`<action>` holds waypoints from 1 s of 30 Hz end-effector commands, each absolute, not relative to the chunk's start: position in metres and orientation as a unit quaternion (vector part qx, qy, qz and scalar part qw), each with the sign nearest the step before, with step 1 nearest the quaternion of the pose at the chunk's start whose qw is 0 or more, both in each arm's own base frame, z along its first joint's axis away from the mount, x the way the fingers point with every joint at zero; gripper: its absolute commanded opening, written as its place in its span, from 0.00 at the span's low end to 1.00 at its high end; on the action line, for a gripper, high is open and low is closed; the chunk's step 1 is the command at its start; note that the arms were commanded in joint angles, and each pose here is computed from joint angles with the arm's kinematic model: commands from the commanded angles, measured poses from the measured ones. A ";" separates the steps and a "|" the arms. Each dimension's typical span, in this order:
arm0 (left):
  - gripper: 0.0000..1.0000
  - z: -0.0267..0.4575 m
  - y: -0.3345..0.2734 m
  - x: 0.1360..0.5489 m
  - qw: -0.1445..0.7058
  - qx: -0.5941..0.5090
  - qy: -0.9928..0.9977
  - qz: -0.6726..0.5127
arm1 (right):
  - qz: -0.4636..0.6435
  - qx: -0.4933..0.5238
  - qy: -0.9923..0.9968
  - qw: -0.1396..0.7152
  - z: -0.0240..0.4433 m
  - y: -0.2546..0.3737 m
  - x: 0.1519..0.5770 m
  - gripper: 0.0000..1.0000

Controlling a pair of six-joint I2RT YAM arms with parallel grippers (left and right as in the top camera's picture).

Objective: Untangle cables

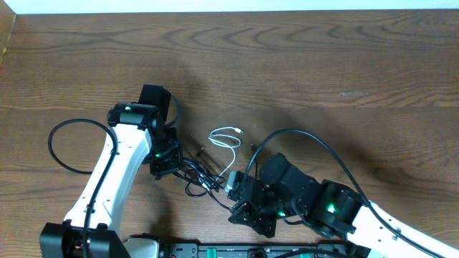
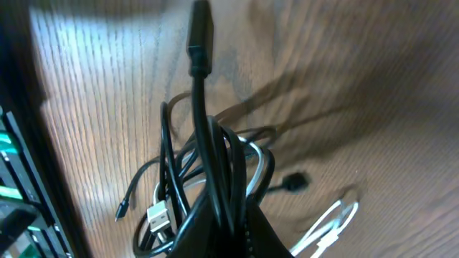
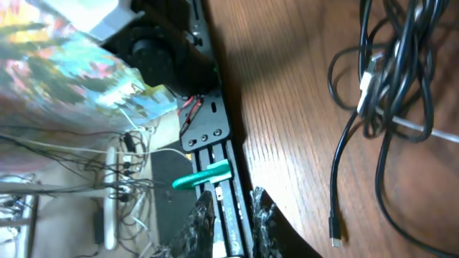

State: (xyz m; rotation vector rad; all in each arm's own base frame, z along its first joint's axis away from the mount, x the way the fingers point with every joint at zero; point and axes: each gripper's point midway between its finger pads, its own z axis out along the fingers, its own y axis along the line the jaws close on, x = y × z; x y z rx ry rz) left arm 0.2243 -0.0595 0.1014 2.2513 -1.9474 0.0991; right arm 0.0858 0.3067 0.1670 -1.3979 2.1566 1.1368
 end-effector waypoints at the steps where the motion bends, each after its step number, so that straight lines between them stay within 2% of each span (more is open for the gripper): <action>1: 0.07 0.102 -0.054 0.225 0.067 0.723 -0.687 0.032 | 0.363 -0.421 0.816 0.160 0.150 0.306 0.109 0.16; 6: 0.07 0.101 -0.053 0.224 0.067 0.716 -0.694 0.029 | 0.370 -0.404 0.824 0.143 0.138 0.317 0.113 0.16; 11: 0.07 0.102 -0.058 0.223 0.078 0.716 -0.693 0.035 | 0.348 -0.403 0.837 0.130 0.117 0.321 0.118 0.28; 16: 0.07 0.103 -0.066 0.217 0.107 0.729 -0.675 0.040 | 0.332 -0.408 0.843 0.114 0.092 0.331 0.118 0.32; 22: 0.08 0.104 -0.065 0.211 0.114 0.734 -0.669 0.031 | 0.290 -0.377 0.867 0.147 0.067 0.337 0.145 0.33; 30: 0.08 0.103 -0.065 0.208 0.119 0.734 -0.668 0.023 | 0.295 -0.373 0.860 0.184 0.063 0.353 0.162 0.37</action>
